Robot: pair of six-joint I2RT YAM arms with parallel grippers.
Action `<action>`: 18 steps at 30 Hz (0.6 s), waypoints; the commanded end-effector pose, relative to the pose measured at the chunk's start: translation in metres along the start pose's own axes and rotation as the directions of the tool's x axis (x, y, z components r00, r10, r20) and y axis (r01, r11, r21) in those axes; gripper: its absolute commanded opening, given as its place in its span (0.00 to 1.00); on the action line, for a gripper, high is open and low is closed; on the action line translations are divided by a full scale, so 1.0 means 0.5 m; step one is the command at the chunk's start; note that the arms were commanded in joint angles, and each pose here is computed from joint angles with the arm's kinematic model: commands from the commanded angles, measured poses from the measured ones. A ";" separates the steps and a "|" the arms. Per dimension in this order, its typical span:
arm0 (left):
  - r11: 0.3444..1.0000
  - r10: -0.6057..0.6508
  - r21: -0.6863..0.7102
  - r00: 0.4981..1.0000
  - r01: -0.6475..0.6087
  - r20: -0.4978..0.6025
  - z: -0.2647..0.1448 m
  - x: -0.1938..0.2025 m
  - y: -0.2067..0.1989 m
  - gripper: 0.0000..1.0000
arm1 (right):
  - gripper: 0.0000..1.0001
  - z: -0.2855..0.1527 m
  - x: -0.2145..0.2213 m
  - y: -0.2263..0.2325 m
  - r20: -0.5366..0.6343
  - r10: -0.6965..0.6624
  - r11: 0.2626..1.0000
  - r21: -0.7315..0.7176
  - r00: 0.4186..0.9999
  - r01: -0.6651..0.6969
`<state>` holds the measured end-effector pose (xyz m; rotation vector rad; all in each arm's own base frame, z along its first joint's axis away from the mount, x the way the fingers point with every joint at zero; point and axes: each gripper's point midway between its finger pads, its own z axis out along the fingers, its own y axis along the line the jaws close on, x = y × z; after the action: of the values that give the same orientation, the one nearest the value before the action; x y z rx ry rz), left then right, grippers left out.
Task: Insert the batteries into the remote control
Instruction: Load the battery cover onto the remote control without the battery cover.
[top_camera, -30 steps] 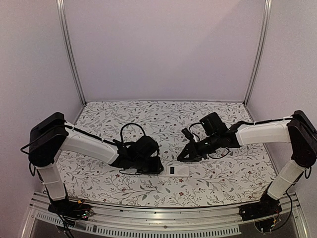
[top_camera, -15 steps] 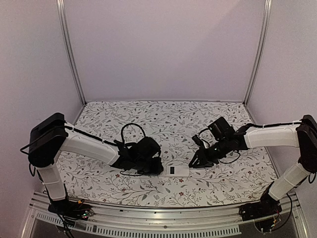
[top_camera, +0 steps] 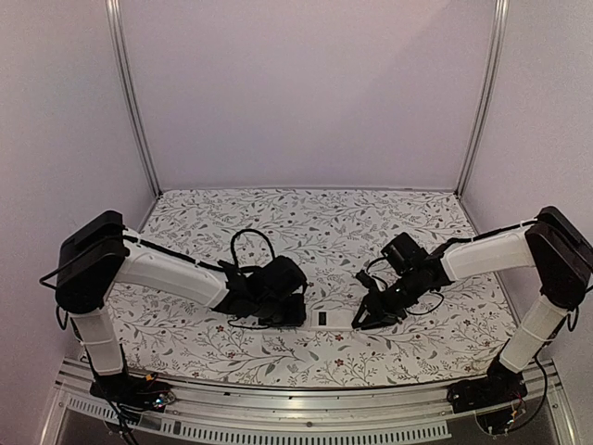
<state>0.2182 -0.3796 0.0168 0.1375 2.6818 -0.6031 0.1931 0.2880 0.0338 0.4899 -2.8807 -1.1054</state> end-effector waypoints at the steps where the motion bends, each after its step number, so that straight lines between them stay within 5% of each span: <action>1: 0.990 0.041 -0.127 0.978 -0.069 -0.205 0.038 0.137 0.074 0.25 | 0.31 0.024 -0.012 0.011 -0.004 0.012 0.997 -0.076 1.000 -0.012; 18: 0.992 0.103 0.100 0.956 -0.078 -0.275 0.059 0.193 -0.056 0.19 | 0.11 0.059 -0.055 0.041 0.007 0.009 0.991 -0.135 1.000 -0.008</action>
<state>0.2191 -0.3843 0.0159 0.1256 2.6809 -0.5730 0.1900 0.3029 0.0203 0.3805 -2.7580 -1.1827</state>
